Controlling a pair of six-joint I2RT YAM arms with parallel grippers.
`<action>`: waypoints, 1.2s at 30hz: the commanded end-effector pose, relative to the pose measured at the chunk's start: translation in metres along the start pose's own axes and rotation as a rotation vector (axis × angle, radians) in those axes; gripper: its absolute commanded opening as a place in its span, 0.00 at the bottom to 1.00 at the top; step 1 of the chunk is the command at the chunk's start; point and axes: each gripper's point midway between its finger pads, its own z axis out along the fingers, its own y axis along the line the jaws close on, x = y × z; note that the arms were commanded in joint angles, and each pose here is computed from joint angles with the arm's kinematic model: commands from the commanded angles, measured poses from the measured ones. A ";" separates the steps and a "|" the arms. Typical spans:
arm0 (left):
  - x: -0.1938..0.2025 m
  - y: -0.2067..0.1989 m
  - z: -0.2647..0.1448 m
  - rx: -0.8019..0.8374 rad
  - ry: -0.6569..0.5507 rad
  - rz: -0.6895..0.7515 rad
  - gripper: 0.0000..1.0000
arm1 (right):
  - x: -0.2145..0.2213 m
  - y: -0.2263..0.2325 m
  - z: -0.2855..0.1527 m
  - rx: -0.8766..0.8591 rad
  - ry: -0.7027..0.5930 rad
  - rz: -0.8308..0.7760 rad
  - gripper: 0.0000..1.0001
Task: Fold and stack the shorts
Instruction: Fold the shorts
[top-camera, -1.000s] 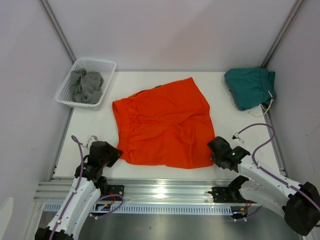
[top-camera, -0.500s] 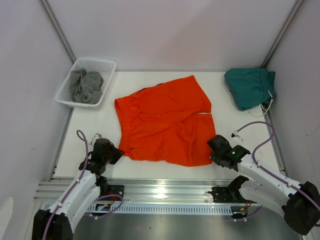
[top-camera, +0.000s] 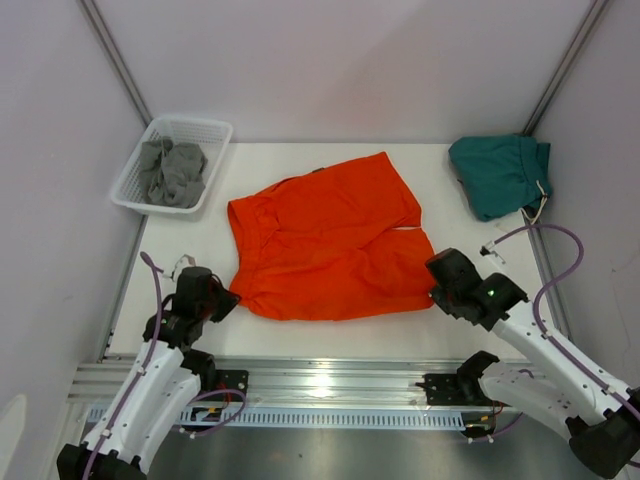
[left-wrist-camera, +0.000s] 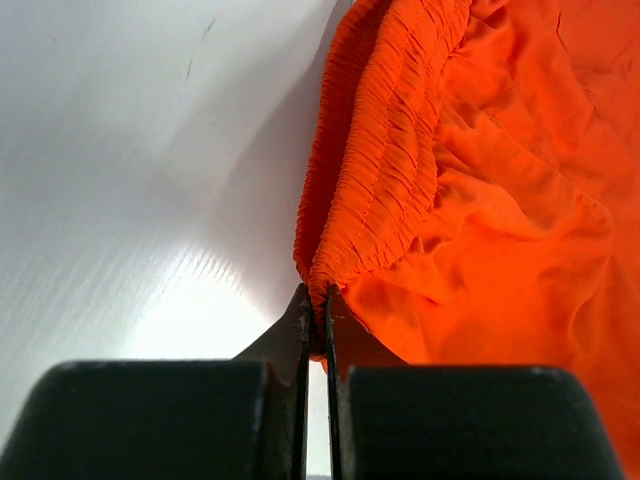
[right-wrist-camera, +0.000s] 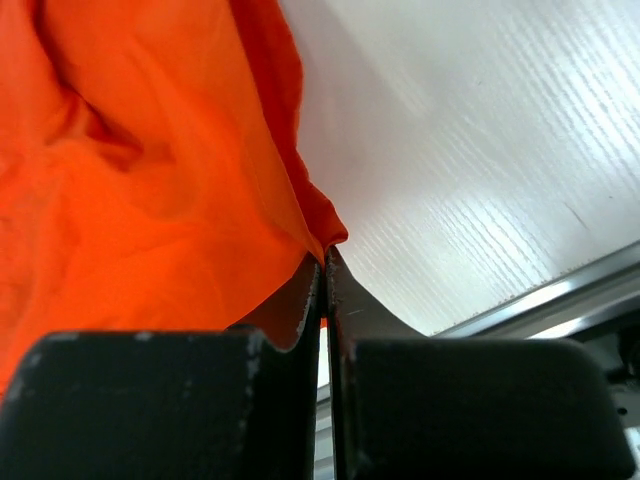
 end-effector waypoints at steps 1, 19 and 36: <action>0.006 -0.004 -0.010 0.006 0.048 0.026 0.01 | -0.019 -0.019 -0.014 0.087 -0.058 0.010 0.00; 0.006 -0.020 -0.033 0.068 0.086 0.044 0.00 | -0.064 -0.035 -0.078 0.022 -0.179 0.083 0.00; -0.049 -0.071 -0.069 0.055 0.005 0.051 0.01 | -0.122 0.037 -0.127 -0.102 -0.299 -0.010 0.00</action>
